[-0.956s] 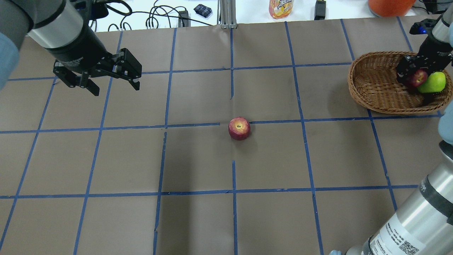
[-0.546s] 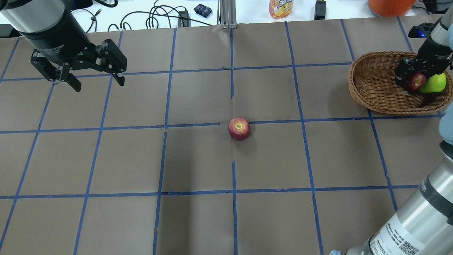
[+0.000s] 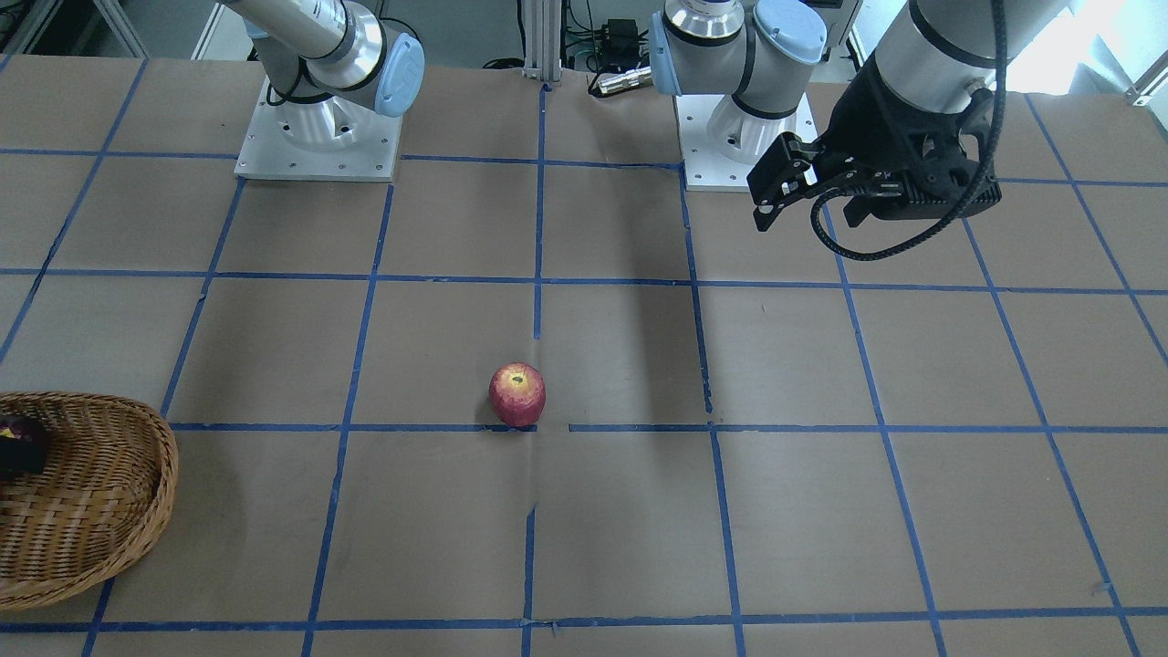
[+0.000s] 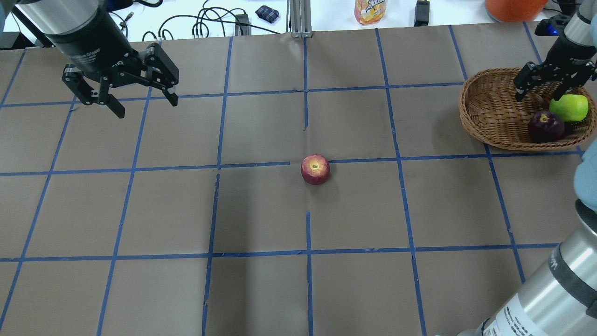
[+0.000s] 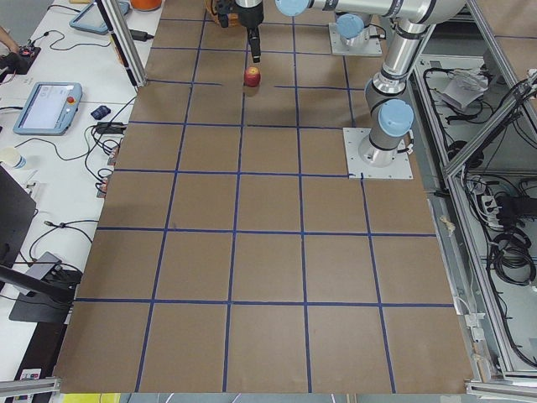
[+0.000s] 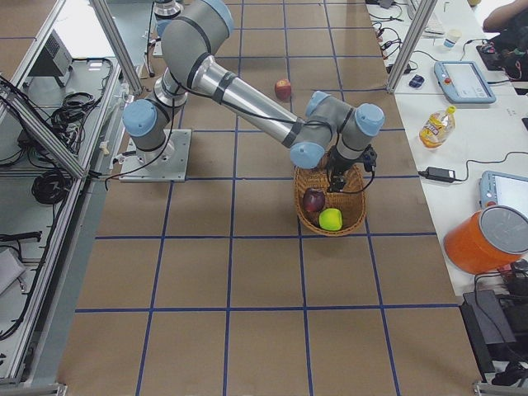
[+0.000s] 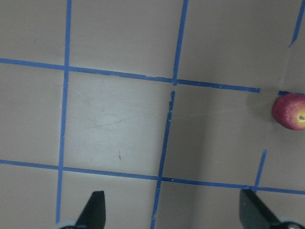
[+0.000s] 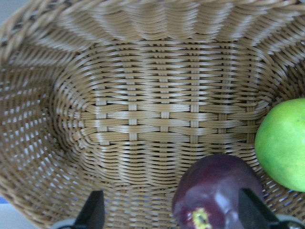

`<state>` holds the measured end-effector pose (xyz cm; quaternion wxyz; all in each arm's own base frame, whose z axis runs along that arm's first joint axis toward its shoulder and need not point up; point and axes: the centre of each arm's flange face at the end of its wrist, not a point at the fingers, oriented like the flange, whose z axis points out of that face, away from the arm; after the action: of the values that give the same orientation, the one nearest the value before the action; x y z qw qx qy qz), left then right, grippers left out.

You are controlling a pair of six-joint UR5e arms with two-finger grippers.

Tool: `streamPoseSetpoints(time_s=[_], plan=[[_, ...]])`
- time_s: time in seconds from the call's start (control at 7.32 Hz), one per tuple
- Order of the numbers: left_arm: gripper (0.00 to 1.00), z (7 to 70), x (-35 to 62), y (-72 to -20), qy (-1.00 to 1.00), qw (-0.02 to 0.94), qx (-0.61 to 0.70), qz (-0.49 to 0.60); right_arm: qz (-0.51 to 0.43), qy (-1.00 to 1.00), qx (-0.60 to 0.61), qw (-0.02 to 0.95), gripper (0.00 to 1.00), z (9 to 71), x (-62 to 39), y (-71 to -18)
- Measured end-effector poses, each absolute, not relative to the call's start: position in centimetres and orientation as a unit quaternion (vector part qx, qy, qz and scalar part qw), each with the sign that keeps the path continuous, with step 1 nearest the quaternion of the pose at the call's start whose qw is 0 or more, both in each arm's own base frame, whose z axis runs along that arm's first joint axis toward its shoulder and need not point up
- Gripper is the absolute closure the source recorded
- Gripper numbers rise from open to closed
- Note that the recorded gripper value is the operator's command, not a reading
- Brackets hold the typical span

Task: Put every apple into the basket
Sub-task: 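Move the right gripper to the red-yellow apple and lower over it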

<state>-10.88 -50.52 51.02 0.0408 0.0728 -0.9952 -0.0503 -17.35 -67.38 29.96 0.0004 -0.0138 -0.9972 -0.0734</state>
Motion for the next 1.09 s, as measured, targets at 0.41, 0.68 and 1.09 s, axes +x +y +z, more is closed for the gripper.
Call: streamPoseSetpoints(time_s=[0.41, 0.68, 1.09], plan=[[0.00, 51.3, -9.9, -49.6, -0.997, -0.002, 0.071, -0.037, -0.057, -0.998, -0.016, 0.016, 0.00, 34.3, -0.5, -68.1], [0.00, 52.1, -9.8, -49.7, -0.997, -0.004, 0.071, -0.021, -0.048, -0.998, -0.040, 0.017, 0.00, 34.4, 13.5, -66.8], [0.00, 51.2, -9.5, -50.5, -0.997, -0.005, 0.075, -0.028, -0.041, -0.997, -0.058, -0.002, 0.00, 31.9, 26.5, -64.3]])
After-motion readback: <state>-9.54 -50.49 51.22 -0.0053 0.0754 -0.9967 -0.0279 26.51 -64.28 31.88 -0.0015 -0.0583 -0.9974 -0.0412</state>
